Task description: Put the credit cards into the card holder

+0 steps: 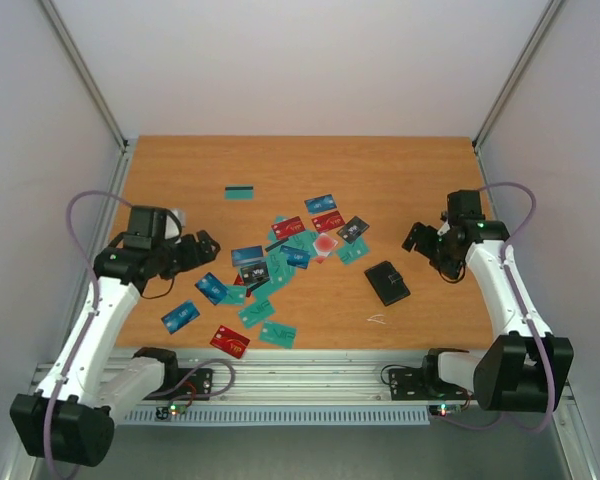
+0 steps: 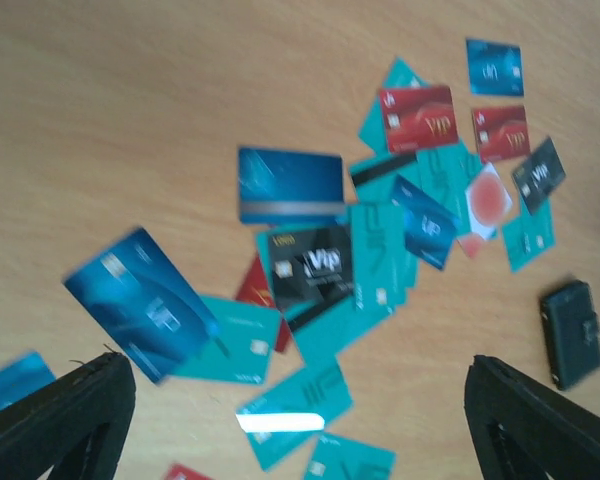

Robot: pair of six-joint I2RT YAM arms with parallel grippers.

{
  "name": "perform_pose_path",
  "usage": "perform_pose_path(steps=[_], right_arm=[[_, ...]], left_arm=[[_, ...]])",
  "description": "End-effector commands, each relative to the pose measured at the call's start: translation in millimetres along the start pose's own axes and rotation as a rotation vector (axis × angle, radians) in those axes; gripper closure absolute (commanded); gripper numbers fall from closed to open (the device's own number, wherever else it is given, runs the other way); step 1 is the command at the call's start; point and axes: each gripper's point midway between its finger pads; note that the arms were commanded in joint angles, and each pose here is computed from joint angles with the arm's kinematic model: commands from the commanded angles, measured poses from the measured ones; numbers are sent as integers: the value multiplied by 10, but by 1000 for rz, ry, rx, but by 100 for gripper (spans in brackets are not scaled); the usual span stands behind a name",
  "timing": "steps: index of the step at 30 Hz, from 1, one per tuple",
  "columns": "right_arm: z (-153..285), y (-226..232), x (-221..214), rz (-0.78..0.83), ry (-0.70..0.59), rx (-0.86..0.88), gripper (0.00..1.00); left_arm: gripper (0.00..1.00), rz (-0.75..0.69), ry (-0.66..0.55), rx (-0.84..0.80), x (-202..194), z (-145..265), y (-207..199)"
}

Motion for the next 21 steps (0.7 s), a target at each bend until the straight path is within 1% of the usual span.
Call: perform_pose_path(steps=[1, 5, 10, 15, 21], right_arm=[[-125, -126, -402, -49, 162, -27, 2], [-277, -180, -585, -67, 215, -13, 5], [-461, -198, -726, -113, 289, 2, 15], [-626, -312, -791, -156, 318, -15, 27], [-781, -383, -756, -197, 341, -3, 39]], left_arm=[[10, 72, 103, -49, -267, 23, -218], [14, 40, 155, -82, -446, -55, -459], [15, -5, 208, -91, -640, -203, -717], [17, -58, 247, -105, -833, -381, -976], [19, -139, 312, -110, -1096, -577, -1302]])
Point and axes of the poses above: each gripper's point midway between its finger pads, its own z axis back along the fingers, its own y axis along the line the jaws close on, x = y × z, and after that the axes turned 2 degrees about z, right-handed
